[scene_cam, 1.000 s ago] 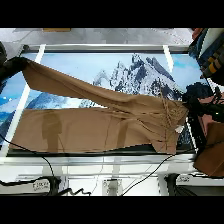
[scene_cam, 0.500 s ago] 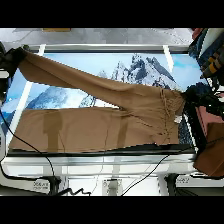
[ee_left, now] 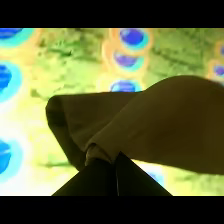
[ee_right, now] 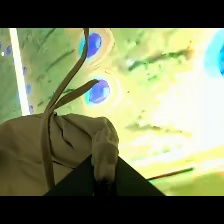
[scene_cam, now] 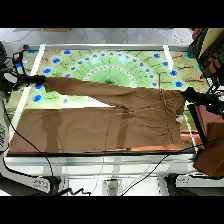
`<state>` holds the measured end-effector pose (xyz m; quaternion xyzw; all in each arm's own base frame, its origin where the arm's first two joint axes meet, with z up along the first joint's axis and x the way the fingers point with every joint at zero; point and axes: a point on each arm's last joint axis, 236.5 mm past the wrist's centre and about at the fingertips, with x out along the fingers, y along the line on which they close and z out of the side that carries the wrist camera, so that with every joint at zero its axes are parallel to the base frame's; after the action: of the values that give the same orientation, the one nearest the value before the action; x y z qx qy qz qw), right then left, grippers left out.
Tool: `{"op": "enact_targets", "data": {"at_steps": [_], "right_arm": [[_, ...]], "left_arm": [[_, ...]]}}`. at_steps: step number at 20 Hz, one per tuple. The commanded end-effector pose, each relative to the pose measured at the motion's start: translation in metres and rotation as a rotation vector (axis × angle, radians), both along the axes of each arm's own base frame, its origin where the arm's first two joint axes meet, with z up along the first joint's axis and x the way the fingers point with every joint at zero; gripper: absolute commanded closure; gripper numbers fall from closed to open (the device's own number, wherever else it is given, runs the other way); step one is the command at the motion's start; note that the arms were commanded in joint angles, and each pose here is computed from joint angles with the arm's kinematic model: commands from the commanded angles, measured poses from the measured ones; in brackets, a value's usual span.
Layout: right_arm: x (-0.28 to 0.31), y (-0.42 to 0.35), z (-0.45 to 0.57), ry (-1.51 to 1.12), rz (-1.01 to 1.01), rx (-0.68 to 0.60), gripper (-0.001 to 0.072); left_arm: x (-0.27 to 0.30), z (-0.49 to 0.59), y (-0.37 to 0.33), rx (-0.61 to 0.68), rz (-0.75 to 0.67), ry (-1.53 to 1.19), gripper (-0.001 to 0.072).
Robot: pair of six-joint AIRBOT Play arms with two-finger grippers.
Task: Fold the clothes and pants, and hang the long-sleeved shirts on hangers.
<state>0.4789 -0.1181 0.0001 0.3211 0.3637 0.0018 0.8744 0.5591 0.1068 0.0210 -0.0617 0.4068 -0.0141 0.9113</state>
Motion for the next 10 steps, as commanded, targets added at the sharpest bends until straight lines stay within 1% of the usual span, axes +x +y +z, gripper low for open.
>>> {"op": "enact_targets", "data": {"at_steps": [1,3,5,10], "right_arm": [[-0.007,-0.002,-0.008,0.032,0.032,-0.048,0.0675],[-0.010,-0.002,-0.011,0.046,0.046,-0.065,0.0675],[-0.012,-0.001,-0.013,0.056,0.058,-0.071,0.0675],[-0.016,-0.001,-0.017,0.077,0.078,-0.093,0.0675]], "left_arm": [[-0.060,-0.038,0.026,0.025,0.014,0.279,0.0695],[-0.084,-0.047,0.042,0.053,0.019,0.371,0.0695],[-0.097,-0.051,0.063,0.121,0.031,0.421,0.0695],[-0.098,-0.047,0.096,0.266,0.048,0.417,0.0693]]}}
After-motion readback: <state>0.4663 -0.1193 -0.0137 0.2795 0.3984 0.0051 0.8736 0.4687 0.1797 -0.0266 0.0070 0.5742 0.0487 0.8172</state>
